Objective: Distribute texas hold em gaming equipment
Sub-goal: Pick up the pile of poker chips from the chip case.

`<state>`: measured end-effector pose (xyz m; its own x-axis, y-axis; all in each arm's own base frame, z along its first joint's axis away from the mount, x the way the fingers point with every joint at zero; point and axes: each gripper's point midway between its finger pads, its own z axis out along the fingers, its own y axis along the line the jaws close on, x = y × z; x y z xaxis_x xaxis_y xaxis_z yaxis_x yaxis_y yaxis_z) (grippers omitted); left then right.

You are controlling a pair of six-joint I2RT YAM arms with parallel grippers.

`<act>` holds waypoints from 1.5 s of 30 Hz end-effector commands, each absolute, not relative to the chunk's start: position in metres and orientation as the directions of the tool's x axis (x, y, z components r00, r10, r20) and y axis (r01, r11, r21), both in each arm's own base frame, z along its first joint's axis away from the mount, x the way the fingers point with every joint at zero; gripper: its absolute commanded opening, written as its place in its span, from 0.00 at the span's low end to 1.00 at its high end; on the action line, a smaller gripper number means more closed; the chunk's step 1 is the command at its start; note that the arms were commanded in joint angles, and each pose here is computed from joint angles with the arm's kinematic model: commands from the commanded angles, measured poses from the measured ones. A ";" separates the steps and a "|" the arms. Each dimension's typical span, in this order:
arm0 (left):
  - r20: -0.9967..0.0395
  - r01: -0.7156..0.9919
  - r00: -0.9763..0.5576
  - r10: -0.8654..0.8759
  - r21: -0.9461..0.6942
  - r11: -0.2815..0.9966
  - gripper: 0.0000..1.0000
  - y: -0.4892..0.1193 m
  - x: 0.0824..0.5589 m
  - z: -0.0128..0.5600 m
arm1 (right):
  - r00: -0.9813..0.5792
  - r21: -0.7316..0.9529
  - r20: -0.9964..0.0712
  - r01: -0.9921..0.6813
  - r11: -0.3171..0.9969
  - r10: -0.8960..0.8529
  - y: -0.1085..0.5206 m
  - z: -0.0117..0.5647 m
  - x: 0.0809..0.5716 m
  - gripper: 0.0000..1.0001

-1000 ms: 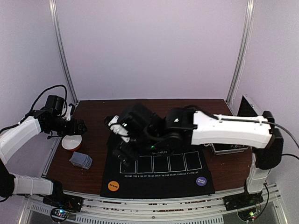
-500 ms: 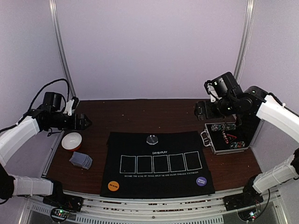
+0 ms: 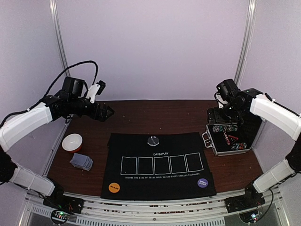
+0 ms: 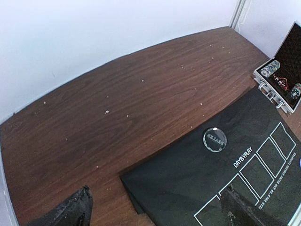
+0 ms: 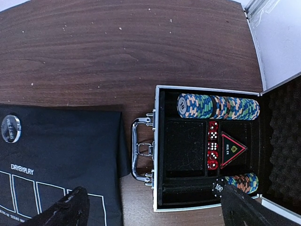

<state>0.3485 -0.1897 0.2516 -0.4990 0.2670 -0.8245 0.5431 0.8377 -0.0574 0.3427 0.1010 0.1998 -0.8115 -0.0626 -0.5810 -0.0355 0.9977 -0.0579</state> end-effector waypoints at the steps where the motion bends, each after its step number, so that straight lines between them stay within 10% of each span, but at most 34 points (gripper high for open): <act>1: -0.844 0.502 -0.442 0.304 0.049 0.864 0.98 -0.191 0.376 0.261 | -0.839 -0.130 -0.531 -0.055 0.990 -0.117 0.091 0.186 0.349 0.99; 11: -0.862 0.443 -0.419 0.286 0.080 0.893 0.98 -0.182 0.384 0.233 | -0.892 -0.219 -0.437 -0.023 0.976 -0.119 0.057 0.135 0.400 0.71; 45: -0.719 0.339 -0.614 0.326 0.133 0.931 0.98 -0.154 0.380 0.167 | -0.949 -0.376 -0.271 -0.048 0.925 -0.159 0.032 0.060 0.439 0.49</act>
<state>0.3732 -0.1570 0.1634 -0.6221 0.3248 -0.7124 0.3542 0.9282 0.1138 0.4353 0.0381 0.0602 -0.9443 -0.1612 -0.2869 -0.0523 0.9342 -0.3528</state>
